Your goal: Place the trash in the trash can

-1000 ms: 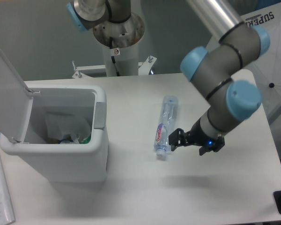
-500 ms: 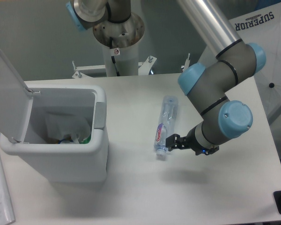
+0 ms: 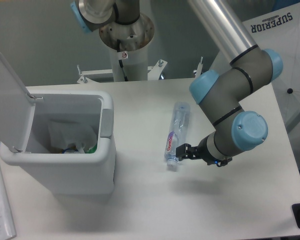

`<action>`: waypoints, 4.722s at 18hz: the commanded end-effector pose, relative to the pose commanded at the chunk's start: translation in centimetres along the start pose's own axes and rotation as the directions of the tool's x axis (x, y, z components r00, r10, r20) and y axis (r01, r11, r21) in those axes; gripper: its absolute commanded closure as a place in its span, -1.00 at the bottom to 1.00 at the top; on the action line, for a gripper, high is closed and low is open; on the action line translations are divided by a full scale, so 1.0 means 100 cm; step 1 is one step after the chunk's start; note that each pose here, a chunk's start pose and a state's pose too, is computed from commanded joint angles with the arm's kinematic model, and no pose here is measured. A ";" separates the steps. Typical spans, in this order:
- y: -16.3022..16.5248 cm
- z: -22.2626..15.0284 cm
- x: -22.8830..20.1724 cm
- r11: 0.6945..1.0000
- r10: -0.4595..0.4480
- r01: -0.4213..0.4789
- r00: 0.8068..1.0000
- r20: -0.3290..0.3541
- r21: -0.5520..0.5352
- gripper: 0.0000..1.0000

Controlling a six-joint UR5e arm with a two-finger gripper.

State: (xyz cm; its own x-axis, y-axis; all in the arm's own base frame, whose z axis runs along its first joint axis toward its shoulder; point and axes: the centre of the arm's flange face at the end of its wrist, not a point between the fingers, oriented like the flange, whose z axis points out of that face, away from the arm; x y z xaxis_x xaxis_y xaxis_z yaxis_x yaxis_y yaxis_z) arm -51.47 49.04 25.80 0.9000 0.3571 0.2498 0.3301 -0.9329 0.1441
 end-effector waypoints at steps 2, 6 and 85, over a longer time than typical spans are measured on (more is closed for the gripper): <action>-0.003 0.005 0.003 1.000 -0.010 0.010 1.000 0.007 -0.015 -1.00; -0.010 0.016 0.010 0.999 -0.023 0.023 1.000 0.009 -0.034 -1.00; 0.066 -0.330 0.152 0.466 0.207 -0.082 0.978 -0.018 0.881 1.00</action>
State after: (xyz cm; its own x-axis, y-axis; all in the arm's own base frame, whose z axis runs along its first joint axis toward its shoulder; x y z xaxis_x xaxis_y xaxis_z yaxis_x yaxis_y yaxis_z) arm -45.00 49.91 62.17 0.9436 0.1572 0.2914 0.3304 -0.5054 -0.7971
